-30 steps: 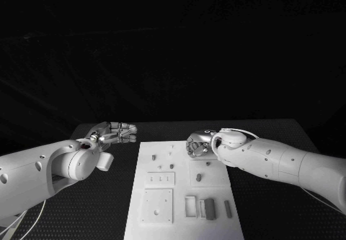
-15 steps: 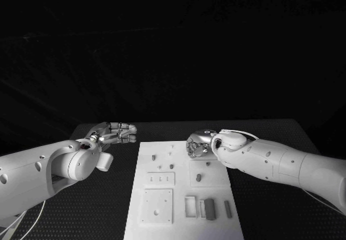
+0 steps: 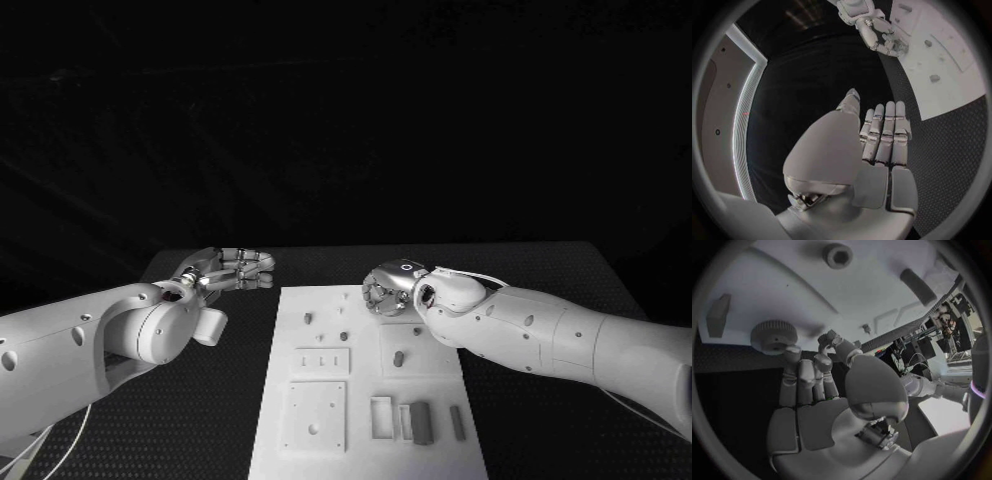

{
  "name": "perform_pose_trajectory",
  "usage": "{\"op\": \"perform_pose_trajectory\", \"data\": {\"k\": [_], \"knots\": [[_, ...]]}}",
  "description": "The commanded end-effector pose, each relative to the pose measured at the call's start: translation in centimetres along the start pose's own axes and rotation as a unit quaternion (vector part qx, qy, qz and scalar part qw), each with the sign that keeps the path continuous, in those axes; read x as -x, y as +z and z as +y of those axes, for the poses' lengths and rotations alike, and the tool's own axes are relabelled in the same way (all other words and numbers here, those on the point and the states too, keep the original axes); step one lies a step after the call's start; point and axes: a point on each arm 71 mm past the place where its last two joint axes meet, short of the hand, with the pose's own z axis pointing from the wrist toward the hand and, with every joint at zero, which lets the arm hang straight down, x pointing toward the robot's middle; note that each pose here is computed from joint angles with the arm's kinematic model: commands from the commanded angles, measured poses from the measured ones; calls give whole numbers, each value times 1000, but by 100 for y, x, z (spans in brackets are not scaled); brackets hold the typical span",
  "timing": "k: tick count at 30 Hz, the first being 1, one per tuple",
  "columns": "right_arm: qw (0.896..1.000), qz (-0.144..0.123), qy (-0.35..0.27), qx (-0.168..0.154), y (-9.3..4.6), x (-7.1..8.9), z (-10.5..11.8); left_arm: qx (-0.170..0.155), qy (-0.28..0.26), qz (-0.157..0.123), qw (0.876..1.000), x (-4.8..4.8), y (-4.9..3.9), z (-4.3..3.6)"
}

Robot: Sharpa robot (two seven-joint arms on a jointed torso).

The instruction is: Assemble the parts on the task board

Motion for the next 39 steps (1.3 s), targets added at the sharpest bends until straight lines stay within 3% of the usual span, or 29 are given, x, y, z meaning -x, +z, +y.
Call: {"op": "perform_pose_trajectory", "data": {"k": [1,18,28,39], "knots": [[1000,-24,-15,-6,32,38,54,-5,-1,8,1000,-24,3,-11],[998,-53,-40,-4,290,89,431,-6,0,15,1000,-90,40,-22],[996,-69,-51,-10,353,137,441,-6,-1,18,1000,-116,25,-26],[996,-66,-51,-12,401,126,443,-6,-2,20,1000,-129,22,-29]]}}
